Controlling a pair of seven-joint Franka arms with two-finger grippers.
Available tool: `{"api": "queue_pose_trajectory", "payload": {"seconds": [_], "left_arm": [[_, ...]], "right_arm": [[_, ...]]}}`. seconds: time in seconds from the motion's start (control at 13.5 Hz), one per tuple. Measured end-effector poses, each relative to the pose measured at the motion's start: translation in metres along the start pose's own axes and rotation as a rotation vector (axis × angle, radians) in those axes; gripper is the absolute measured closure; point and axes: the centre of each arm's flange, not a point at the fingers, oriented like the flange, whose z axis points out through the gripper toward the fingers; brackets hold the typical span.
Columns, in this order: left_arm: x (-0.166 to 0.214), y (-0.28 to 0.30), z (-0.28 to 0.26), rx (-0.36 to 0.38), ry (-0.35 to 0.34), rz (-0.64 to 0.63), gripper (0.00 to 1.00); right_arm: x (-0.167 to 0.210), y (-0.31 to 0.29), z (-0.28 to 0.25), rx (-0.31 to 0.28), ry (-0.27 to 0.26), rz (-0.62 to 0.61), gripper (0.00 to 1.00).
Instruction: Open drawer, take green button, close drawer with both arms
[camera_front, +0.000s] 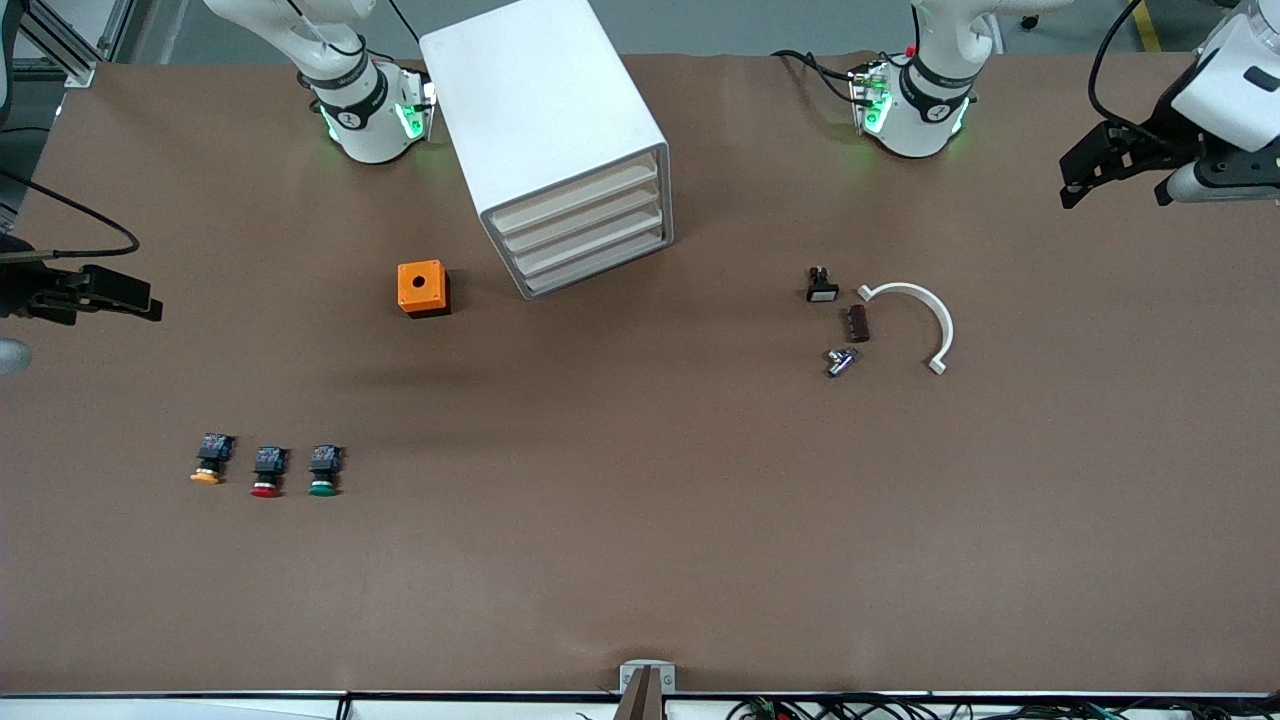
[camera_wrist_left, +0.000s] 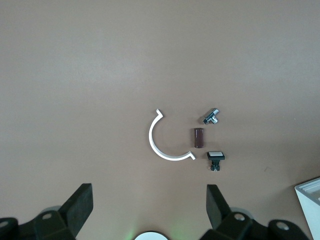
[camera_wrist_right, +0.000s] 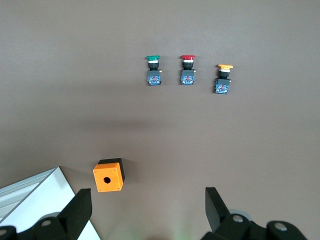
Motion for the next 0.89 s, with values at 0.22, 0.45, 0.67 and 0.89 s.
{"api": "queue_pose_trajectory", "payload": {"seconds": [0.22,0.45,0.67,0.89], "left_arm": [[0.0,0.0,0.0004,0.0,-0.001,0.0,0.0],[0.0,0.0,0.002,0.0,-0.004,0.0,0.0],[0.0002,0.0001,0.0059,0.001,-0.01,0.0,0.0],[0.0032,0.0005,0.0083,0.0,0.0,0.0,0.0]], "right_arm": [[-0.0002,0.0001,0.0002,-0.005,-0.002,0.002,0.0],[-0.0003,0.0006,0.0002,-0.009,-0.003,0.004,0.0],[-0.0003,0.0013,0.0002,-0.014,-0.003,0.005,0.0],[-0.0003,0.0014,0.0002,-0.015,-0.003,0.005,0.0]]}}
